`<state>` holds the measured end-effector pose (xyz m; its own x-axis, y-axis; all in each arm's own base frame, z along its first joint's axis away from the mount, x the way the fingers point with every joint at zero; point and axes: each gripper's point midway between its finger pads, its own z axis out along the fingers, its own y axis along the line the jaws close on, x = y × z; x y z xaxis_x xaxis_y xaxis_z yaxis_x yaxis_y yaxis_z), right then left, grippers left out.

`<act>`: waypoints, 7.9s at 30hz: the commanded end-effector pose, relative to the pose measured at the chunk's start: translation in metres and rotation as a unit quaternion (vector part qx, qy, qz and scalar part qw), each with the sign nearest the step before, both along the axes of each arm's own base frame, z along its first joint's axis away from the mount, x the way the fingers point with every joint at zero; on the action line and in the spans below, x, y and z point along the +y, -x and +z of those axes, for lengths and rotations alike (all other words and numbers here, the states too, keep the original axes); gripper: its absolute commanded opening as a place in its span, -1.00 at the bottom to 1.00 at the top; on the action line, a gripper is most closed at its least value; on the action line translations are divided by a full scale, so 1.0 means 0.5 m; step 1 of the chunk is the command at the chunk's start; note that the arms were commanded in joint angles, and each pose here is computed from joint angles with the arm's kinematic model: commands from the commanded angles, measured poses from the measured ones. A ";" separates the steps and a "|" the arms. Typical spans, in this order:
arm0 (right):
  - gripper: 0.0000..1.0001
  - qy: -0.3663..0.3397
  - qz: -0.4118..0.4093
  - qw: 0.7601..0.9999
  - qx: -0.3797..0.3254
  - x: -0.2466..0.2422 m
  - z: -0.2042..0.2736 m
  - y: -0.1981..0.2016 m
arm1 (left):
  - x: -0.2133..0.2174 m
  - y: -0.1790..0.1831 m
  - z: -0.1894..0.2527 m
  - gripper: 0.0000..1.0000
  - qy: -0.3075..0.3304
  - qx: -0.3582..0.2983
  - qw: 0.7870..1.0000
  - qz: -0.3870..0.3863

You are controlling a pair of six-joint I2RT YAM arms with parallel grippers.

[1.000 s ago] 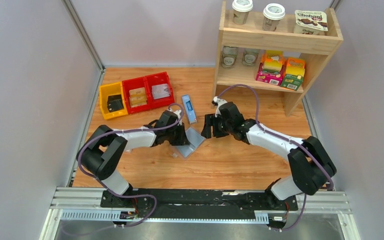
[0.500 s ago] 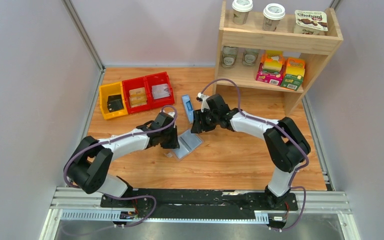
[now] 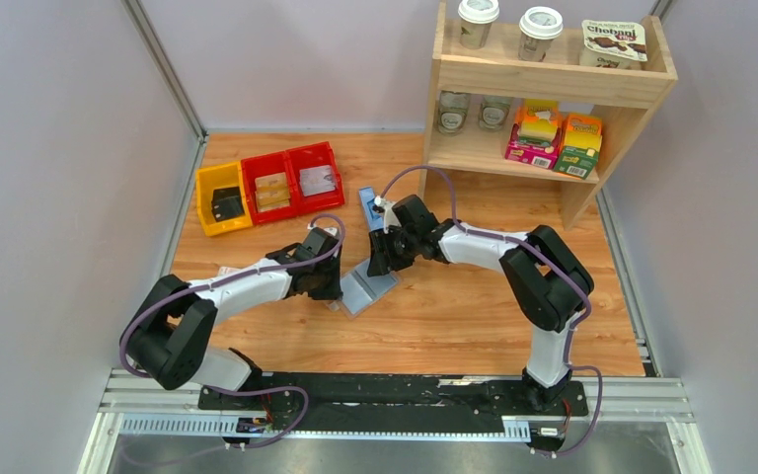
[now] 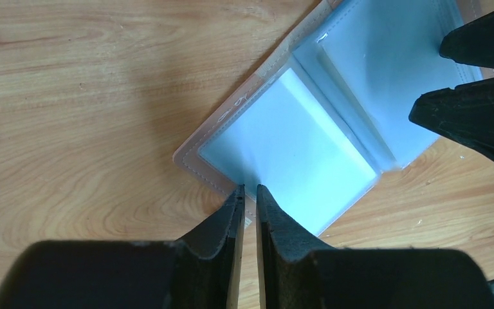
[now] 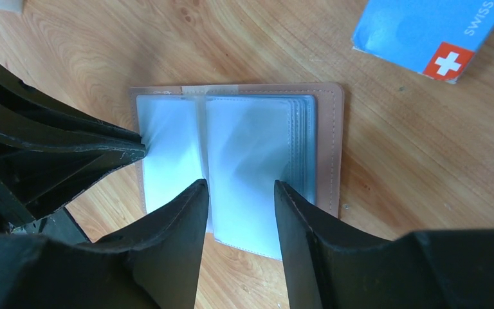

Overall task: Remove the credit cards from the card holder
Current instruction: Remove the credit card from the card holder.

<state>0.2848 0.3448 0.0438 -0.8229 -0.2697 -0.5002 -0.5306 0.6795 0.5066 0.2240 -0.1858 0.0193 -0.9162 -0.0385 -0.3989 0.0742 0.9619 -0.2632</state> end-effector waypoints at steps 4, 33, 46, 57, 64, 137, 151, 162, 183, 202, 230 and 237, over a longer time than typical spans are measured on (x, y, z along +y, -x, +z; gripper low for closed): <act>-0.03 0.013 -0.010 0.999 -0.039 -0.002 0.020 0.001 | 0.025 0.027 -0.060 -0.64 -0.034 0.029 0.999 -0.009; 0.00 0.030 0.011 0.998 -0.045 0.004 0.002 0.022 | -0.054 0.007 -0.037 -0.68 0.040 -0.010 0.995 -0.086; 0.19 0.087 -0.076 0.987 -0.112 -0.066 0.065 -0.009 | -0.098 -0.001 -0.025 -0.69 0.039 -0.027 0.991 -0.128; 0.26 0.139 -0.125 0.972 -0.142 -0.116 0.050 -0.037 | -0.105 0.001 -0.033 -0.70 0.029 -0.025 0.990 -0.137; 0.39 0.123 -0.092 0.976 -0.157 -0.104 0.055 -0.032 | -0.075 0.020 -0.038 -0.70 0.010 -0.021 0.991 -0.131; 0.31 0.027 0.048 0.994 -0.095 -0.031 0.062 0.081 | -0.058 0.016 -0.037 -0.72 0.000 -0.025 0.995 -0.094; 0.29 0.039 0.029 0.993 -0.105 -0.033 0.046 0.056 | -0.007 0.009 0.052 -0.53 0.003 -0.097 0.995 -0.028; 0.23 -0.021 0.096 0.995 -0.010 0.030 0.003 0.122 | -0.035 -0.045 0.196 -0.52 0.079 -0.180 0.980 0.027; 0.01 0.073 -0.082 0.992 -0.057 -0.131 0.008 -0.072 | -0.169 -0.053 0.039 -0.63 0.069 -0.012 0.994 -0.083; -0.14 0.048 -0.112 0.992 -0.029 -0.118 0.045 0.027 | -0.081 -0.085 0.062 -0.55 -0.028 -0.063 0.994 -0.087; -0.58 0.004 -0.064 0.998 0.010 -0.080 -0.035 0.012 | -0.157 -0.077 0.078 -0.28 0.236 -0.055 0.970 0.028; -0.59 0.012 -0.066 0.997 0.022 -0.094 -0.062 0.027 | -0.153 -0.066 0.041 -0.28 0.252 -0.027 0.966 0.043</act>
